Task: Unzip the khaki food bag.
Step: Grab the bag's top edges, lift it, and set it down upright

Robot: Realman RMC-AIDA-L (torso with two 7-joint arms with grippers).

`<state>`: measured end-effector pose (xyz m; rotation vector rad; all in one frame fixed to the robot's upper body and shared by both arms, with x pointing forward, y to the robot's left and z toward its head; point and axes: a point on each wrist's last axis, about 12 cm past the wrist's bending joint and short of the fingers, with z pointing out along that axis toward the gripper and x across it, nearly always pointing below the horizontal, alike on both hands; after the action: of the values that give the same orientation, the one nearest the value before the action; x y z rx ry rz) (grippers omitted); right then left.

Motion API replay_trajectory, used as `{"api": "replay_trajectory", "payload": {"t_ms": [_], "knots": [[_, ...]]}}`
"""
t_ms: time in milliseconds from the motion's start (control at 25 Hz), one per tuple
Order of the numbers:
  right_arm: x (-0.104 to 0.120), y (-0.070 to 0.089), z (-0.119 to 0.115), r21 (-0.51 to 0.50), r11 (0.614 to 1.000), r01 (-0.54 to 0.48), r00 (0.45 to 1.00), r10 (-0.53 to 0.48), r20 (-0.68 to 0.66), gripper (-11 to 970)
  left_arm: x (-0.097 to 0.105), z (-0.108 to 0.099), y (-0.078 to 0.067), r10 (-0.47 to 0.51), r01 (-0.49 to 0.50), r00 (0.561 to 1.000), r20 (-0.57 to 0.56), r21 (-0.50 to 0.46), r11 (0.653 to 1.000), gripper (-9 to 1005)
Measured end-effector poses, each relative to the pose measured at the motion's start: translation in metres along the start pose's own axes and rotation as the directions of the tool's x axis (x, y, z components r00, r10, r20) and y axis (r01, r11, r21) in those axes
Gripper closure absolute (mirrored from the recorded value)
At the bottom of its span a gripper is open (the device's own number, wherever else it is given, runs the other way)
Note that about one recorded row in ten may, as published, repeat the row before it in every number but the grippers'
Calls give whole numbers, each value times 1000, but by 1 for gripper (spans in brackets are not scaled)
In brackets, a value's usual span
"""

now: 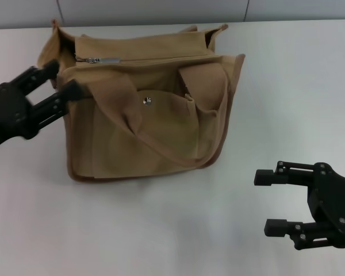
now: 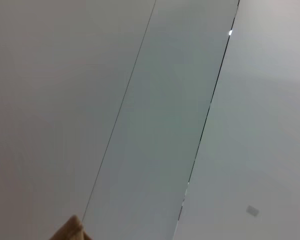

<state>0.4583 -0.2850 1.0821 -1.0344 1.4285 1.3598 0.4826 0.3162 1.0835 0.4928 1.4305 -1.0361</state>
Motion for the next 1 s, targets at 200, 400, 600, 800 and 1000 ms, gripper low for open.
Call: {"api": "replay_trajectory", "payload": {"t_ms": [200, 400, 600, 800, 1000], "knots": [[1, 0, 1, 3, 1000, -4, 1000, 4, 9, 183, 10, 14, 5, -5, 4, 1000, -4, -27, 1000, 275], [2, 1, 1, 8, 1000, -7, 1000, 7, 11, 183, 11, 14, 6, 6, -6, 1000, -5, -44, 999, 438], [3, 0, 1, 16, 1000, -7, 1000, 6, 9, 184, 12, 12, 6, 28, -28, 1000, -6, -49, 998, 685], [2, -1, 1, 17, 1000, -6, 1000, 5, 9, 183, 12, 10, 5, 39, -39, 999, -5, -52, 998, 842], [4, -2, 2, 36, 999, -8, 1000, 8, 13, 183, 8, 5, 8, 54, -53, 998, 10, -73, 996, 924]]}}
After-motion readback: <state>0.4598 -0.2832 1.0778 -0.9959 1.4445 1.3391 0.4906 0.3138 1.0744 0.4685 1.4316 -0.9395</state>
